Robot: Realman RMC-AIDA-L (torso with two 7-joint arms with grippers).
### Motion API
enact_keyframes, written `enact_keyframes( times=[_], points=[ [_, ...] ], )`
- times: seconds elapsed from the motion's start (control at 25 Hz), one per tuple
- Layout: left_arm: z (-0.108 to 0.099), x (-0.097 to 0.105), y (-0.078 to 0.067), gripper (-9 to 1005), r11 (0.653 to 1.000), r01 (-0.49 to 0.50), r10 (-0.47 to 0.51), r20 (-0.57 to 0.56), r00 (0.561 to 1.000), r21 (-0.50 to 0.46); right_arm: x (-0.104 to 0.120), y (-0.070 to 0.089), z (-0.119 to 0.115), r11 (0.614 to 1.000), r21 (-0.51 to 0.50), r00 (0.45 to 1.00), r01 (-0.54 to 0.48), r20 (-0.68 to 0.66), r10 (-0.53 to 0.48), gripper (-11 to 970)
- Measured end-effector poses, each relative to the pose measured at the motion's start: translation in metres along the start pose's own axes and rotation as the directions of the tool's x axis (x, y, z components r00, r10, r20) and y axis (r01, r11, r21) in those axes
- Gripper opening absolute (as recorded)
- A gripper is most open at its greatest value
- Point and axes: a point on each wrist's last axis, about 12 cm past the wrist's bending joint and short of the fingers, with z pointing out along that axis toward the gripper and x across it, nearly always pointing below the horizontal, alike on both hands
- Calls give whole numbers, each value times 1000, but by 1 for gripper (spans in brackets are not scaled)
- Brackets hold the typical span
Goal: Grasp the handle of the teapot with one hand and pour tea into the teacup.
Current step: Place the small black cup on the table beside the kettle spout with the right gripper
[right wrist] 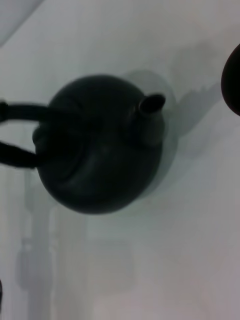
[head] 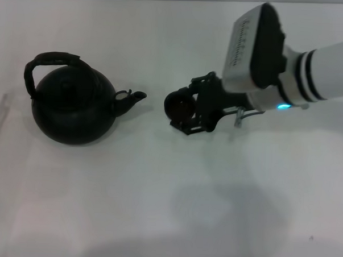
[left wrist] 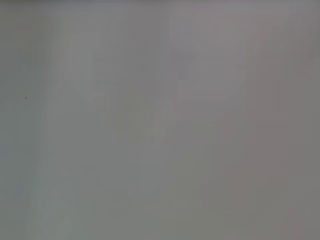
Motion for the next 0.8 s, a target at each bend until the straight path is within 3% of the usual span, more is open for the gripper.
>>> enact_keyframes(
  times=[0.32, 0.8],
  points=[
    [2, 0, -1, 775, 1000, 0, 0, 2, 1000, 4, -1, 11, 14, 1000, -18, 999, 20, -28, -20, 750],
    [4, 0, -2, 775, 1000, -2, 2, -1, 1000, 15, 6, 13, 25, 1000, 10, 999, 15, -51, -15, 759]
  ],
)
